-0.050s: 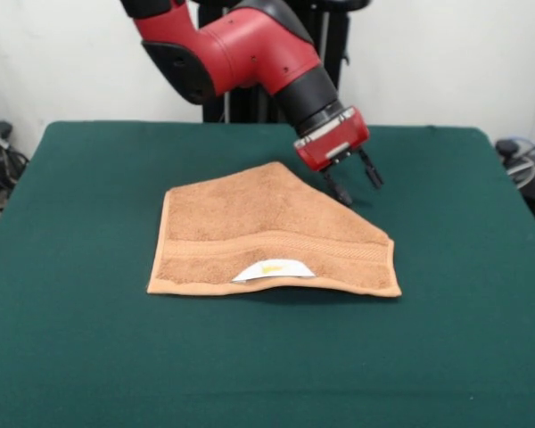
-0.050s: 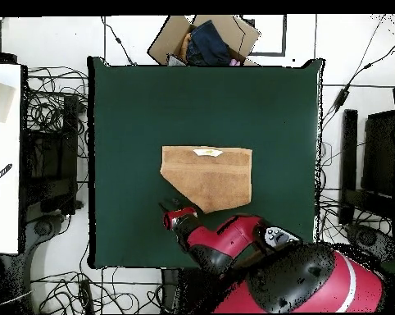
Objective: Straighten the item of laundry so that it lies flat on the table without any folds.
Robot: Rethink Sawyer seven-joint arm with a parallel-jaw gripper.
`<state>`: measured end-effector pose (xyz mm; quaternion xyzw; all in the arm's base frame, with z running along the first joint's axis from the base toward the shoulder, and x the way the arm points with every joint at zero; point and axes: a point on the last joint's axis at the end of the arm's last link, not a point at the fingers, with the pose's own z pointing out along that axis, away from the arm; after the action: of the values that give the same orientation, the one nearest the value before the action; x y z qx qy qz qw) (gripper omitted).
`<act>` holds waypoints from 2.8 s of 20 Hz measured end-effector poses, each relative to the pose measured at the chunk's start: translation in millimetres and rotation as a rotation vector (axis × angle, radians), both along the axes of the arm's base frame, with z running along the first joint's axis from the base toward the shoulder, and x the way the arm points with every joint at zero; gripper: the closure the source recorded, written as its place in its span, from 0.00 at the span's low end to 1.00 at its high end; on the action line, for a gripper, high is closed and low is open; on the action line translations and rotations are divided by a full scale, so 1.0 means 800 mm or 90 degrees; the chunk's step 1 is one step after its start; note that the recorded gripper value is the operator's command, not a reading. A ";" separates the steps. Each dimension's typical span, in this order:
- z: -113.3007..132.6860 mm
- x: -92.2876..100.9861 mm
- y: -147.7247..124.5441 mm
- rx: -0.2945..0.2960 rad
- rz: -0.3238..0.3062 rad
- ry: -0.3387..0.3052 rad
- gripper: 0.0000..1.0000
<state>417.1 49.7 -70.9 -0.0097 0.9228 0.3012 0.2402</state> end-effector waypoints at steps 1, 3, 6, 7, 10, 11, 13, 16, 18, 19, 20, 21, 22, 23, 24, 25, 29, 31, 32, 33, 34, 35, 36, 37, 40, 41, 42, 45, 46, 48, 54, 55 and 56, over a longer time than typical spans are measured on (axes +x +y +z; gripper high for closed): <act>0.000 0.000 0.000 -0.002 0.004 -0.002 0.00; 0.000 0.000 0.000 -0.005 0.015 -0.007 0.00; -0.001 -0.001 -0.001 -0.009 0.030 -0.016 0.00; -0.001 -0.001 -0.002 -0.010 0.036 -0.019 0.00; -0.002 -0.002 -0.002 -0.012 0.045 -0.024 0.00; -0.002 -0.002 -0.002 -0.013 0.048 -0.025 0.00; -0.002 -0.002 -0.002 -0.014 0.051 -0.027 0.00; -0.002 -0.002 -0.002 -0.015 0.053 -0.028 0.00; -0.002 -0.002 -0.002 -0.016 0.054 -0.028 0.00; -0.002 -0.002 -0.002 -0.016 0.054 -0.028 0.00; -0.002 -0.001 -0.002 -0.016 0.054 -0.028 0.00; -0.002 -0.002 -0.002 -0.016 0.055 -0.029 0.00; -0.002 -0.002 -0.002 -0.016 0.057 -0.030 0.00; -0.002 -0.002 -0.003 -0.017 0.060 -0.031 0.00; -0.003 -0.002 -0.003 -0.017 0.063 -0.033 0.00; -0.003 -0.002 -0.004 -0.018 0.067 -0.036 0.00; -0.006 -0.004 -0.008 -0.023 0.114 -0.064 0.00; -0.009 -0.005 -0.012 -0.028 0.155 -0.086 0.00; -0.012 -0.005 -0.016 -0.030 0.198 -0.110 0.00; -0.012 -0.005 -0.017 -0.030 0.210 -0.116 0.00; -0.013 -0.005 -0.018 -0.029 0.222 -0.122 0.00; -0.014 -0.004 -0.020 -0.027 0.237 -0.128 0.00; -0.015 -0.002 -0.021 -0.023 0.248 -0.131 0.00; -0.016 -0.001 -0.023 -0.018 0.258 -0.134 0.00; -0.017 0.005 -0.026 0.008 0.263 -0.123 0.00; -0.017 0.007 -0.027 0.015 0.260 -0.117 0.00; -0.016 0.008 -0.028 0.024 0.252 -0.108 0.00; -0.016 0.013 -0.028 0.043 0.233 -0.083 0.00; -0.016 0.013 -0.028 0.045 0.229 -0.078 0.00; -0.015 0.015 -0.029 0.048 0.227 -0.071 0.00; -0.015 0.018 -0.029 0.040 0.256 -0.075 0.00; -0.015 0.019 -0.030 0.039 0.267 -0.078 0.00; -0.015 0.019 -0.031 0.039 0.274 -0.079 0.00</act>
<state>432.7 25.1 -83.2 -0.2174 0.8733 0.3722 0.2272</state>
